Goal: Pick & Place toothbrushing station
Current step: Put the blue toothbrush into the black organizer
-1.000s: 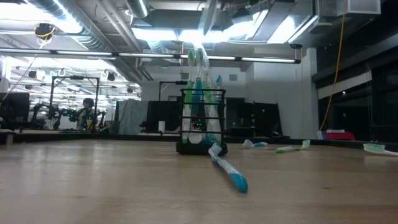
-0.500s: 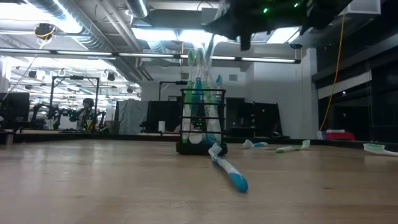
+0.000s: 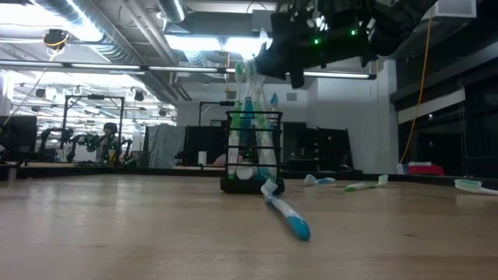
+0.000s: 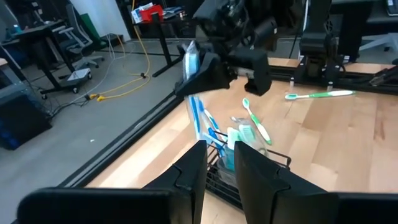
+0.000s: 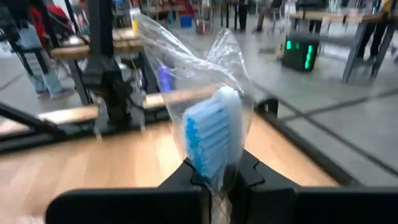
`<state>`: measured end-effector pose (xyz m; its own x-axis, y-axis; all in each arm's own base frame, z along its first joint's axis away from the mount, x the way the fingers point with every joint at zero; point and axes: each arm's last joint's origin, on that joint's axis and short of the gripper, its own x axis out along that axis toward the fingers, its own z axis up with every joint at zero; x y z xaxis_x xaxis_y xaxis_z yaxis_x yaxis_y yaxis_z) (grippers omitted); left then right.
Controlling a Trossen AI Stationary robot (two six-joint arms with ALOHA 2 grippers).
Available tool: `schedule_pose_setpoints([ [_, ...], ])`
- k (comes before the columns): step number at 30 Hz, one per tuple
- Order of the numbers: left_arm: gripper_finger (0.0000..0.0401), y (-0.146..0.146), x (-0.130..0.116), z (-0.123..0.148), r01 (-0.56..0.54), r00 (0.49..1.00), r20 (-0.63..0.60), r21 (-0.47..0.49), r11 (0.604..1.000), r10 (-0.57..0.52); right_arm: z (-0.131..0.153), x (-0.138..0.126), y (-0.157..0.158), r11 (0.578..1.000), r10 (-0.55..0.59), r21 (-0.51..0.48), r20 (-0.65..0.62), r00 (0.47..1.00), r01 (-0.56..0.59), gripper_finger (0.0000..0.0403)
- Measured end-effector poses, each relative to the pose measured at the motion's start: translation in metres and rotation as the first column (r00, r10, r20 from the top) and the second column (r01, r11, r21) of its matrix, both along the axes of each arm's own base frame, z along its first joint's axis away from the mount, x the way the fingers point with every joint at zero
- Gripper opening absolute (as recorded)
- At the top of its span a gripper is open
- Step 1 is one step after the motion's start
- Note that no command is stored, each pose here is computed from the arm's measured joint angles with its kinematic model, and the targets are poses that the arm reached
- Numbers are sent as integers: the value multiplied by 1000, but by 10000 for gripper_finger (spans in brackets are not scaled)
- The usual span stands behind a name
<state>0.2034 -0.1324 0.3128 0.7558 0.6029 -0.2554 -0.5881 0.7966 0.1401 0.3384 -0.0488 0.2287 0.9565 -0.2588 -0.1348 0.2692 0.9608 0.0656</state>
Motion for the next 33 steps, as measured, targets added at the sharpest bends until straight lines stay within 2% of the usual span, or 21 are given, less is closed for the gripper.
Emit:
schedule_pose_setpoints([
  [9,77,-1,0,-1,7,1000,-7,1,1000,-7,-17,7,5,999,13,31,-41,999,-12,15],
  [12,77,-1,0,-1,7,1000,-5,-6,1000,-7,-23,9,2,997,0,71,-43,999,3,17],
  [14,76,-1,0,-1,12,1000,-9,-12,1000,-12,-30,11,-3,990,-23,140,-45,999,30,39],
  [16,73,-2,0,-2,19,1000,-13,-22,1000,-19,-39,12,-7,979,-27,199,-68,997,40,79],
  [20,70,-4,-1,-2,30,999,-12,-32,999,-30,-38,14,-9,977,26,214,-13,1000,-23,158],
  [23,70,-5,-3,-2,37,999,-14,-32,999,-37,-32,14,-9,971,35,234,33,999,-42,199],
  [28,70,-6,-5,-3,38,999,-16,-29,999,-38,-13,9,-4,960,48,269,104,993,-74,235],
  [33,70,-5,-4,-3,35,999,-16,-29,999,-35,23,-4,3,980,10,191,198,980,-49,237],
])
